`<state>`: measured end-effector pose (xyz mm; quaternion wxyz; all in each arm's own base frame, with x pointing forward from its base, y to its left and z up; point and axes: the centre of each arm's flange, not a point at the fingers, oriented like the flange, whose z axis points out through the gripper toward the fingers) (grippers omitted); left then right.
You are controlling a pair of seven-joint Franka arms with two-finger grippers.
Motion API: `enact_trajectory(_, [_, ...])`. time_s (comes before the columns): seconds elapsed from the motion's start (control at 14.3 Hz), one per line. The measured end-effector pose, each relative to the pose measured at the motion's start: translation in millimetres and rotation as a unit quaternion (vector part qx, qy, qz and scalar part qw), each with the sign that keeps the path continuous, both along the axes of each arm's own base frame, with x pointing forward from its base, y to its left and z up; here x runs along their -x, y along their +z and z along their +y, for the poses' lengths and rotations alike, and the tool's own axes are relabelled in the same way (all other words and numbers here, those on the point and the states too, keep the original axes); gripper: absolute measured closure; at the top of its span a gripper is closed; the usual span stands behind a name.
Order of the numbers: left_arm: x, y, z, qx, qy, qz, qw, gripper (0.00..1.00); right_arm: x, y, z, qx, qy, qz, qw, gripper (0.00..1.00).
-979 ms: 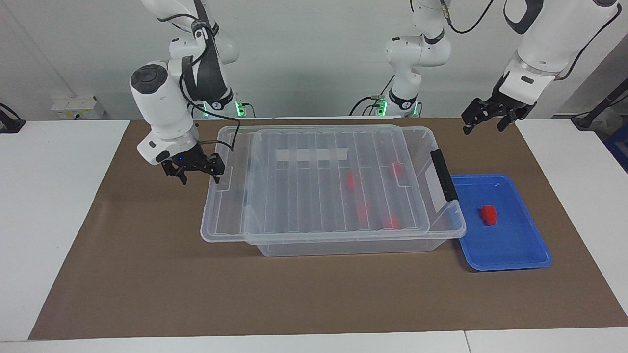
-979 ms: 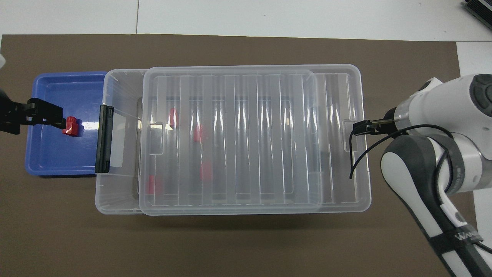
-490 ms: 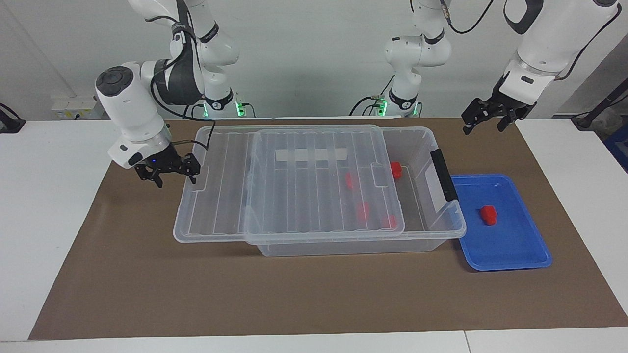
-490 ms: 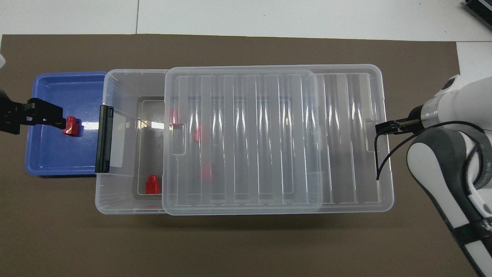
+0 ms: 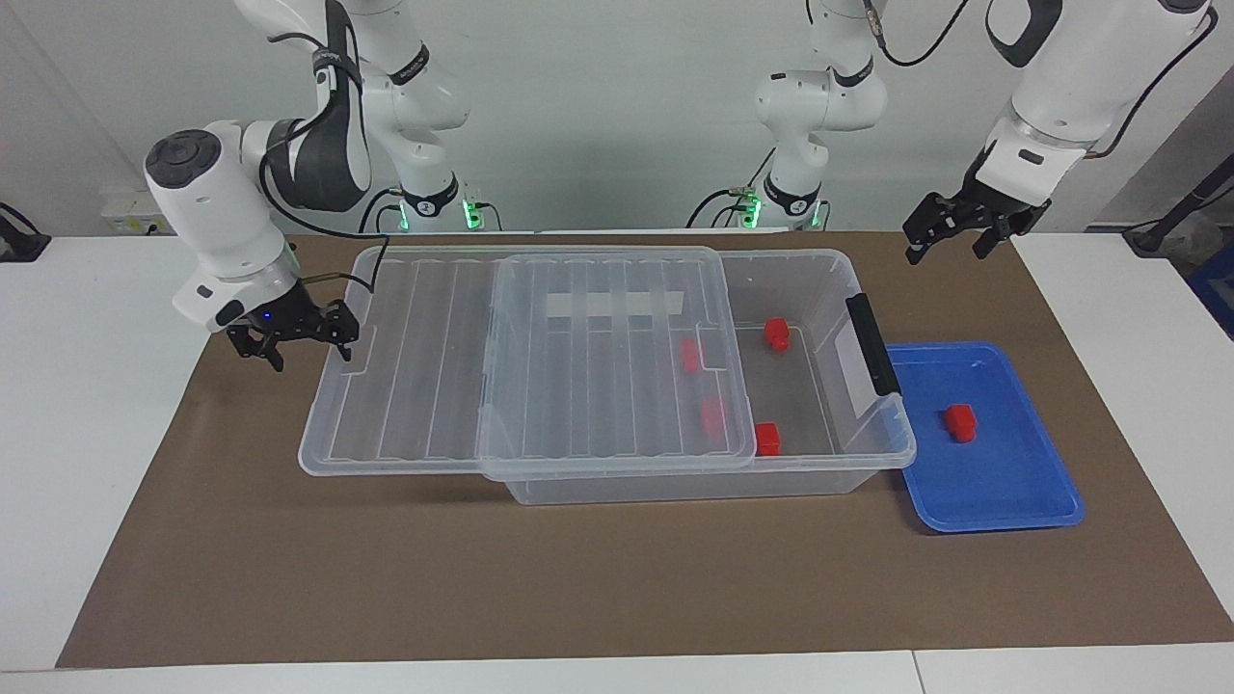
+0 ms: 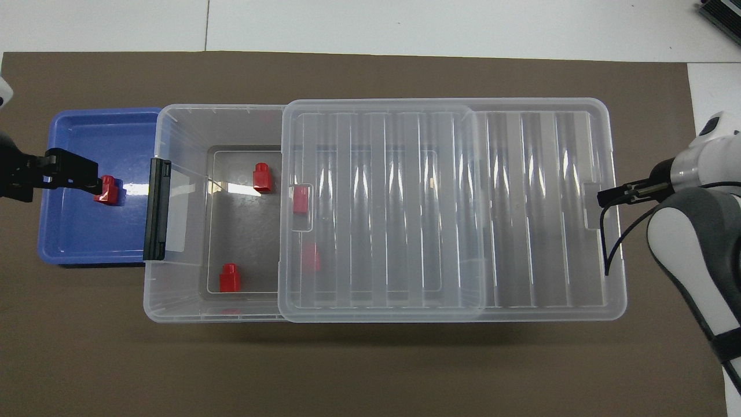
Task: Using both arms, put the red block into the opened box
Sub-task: 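Slide the clear lid away from the blue tray with the right gripper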
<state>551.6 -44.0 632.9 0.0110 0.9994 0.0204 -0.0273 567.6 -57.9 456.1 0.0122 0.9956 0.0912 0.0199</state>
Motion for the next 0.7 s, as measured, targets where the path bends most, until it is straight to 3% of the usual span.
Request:
enact_trajectory(0.14, [-7,-5,16,-0.001,0.004,-0.023,1.000,0.00,0.5,0,-5,0.000,0.001,0.000,1.000,0.02])
enact_trajectory(0.35, [-9,-53,78,-0.004,-0.033,-0.088,0.996,0.00,-0.2,1,-3,0.001,0.004,-0.001,1.000,0.02])
enact_trajectory(0.7, [-3,-137,108,-0.013,-0.068,-0.109,0.992,0.00,-5.1,28,4,0.001,0.004,-0.005,1.000,0.01])
